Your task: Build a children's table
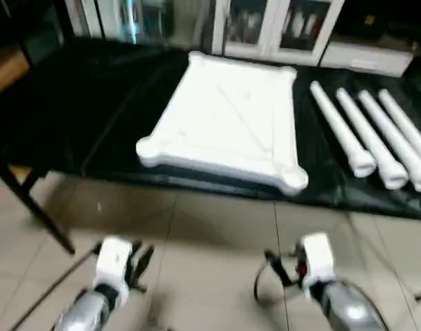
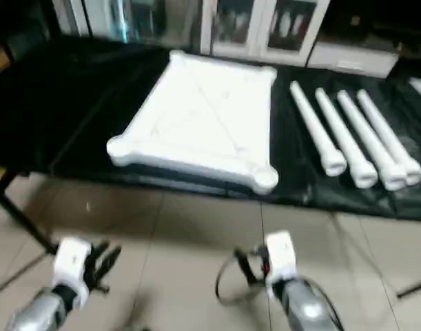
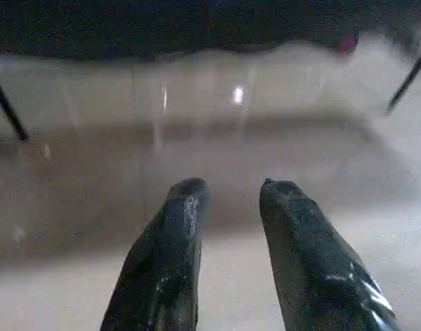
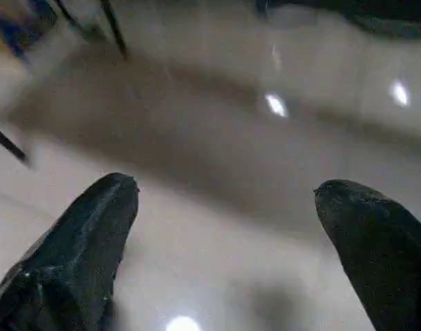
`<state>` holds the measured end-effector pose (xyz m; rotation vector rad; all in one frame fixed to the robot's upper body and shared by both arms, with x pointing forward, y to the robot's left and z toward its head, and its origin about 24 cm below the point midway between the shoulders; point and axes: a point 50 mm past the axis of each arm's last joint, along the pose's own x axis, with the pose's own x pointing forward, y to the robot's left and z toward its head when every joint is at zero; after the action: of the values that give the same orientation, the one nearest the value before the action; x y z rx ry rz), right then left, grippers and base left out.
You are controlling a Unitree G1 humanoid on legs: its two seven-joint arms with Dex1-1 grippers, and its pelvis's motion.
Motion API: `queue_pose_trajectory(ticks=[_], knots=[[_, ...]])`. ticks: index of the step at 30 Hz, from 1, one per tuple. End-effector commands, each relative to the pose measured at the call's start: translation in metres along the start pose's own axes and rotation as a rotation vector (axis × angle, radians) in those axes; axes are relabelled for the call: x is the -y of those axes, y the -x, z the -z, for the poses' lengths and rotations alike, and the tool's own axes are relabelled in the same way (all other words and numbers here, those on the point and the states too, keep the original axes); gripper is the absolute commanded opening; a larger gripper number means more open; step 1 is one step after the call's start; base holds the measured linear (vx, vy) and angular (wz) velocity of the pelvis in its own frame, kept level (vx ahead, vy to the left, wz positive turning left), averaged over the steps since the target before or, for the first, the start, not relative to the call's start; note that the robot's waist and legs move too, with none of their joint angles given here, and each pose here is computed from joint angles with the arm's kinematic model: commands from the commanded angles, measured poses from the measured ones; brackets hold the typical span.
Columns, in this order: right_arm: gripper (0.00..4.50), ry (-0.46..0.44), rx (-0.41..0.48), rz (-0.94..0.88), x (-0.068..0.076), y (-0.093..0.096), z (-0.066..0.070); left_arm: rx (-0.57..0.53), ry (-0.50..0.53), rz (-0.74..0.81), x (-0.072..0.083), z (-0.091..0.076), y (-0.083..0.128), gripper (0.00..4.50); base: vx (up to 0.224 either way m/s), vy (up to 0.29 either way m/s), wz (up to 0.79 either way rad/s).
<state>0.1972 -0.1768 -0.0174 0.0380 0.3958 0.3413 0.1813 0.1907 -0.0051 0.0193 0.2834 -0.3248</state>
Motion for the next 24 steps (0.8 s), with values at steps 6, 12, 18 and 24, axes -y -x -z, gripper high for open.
queue_pose_trajectory(ticks=[6, 12, 18, 24], knots=[[4.50, 0.026, 0.374, 0.070, 0.000, 0.006, -0.116, 0.322, 0.003, -0.113, -0.005, -0.095, -0.012, 1.55, -0.009, 0.000, -0.01], [4.50, 0.226, 0.410, 0.379, 0.017, -0.033, -0.150, 0.282, -0.016, -0.336, -0.019, -0.110, -0.064, 1.55, 0.000, 0.000, 0.00], [4.50, 0.052, 0.387, 0.359, 0.018, -0.052, -0.157, 0.289, -0.061, -0.346, -0.006, -0.131, -0.087, 1.55, 0.020, -0.002, -0.01], [4.50, 0.082, 0.369, 0.280, 0.007, -0.064, -0.160, 0.308, -0.054, -0.339, 0.004, -0.142, -0.098, 1.55, -0.001, -0.059, 0.03]])
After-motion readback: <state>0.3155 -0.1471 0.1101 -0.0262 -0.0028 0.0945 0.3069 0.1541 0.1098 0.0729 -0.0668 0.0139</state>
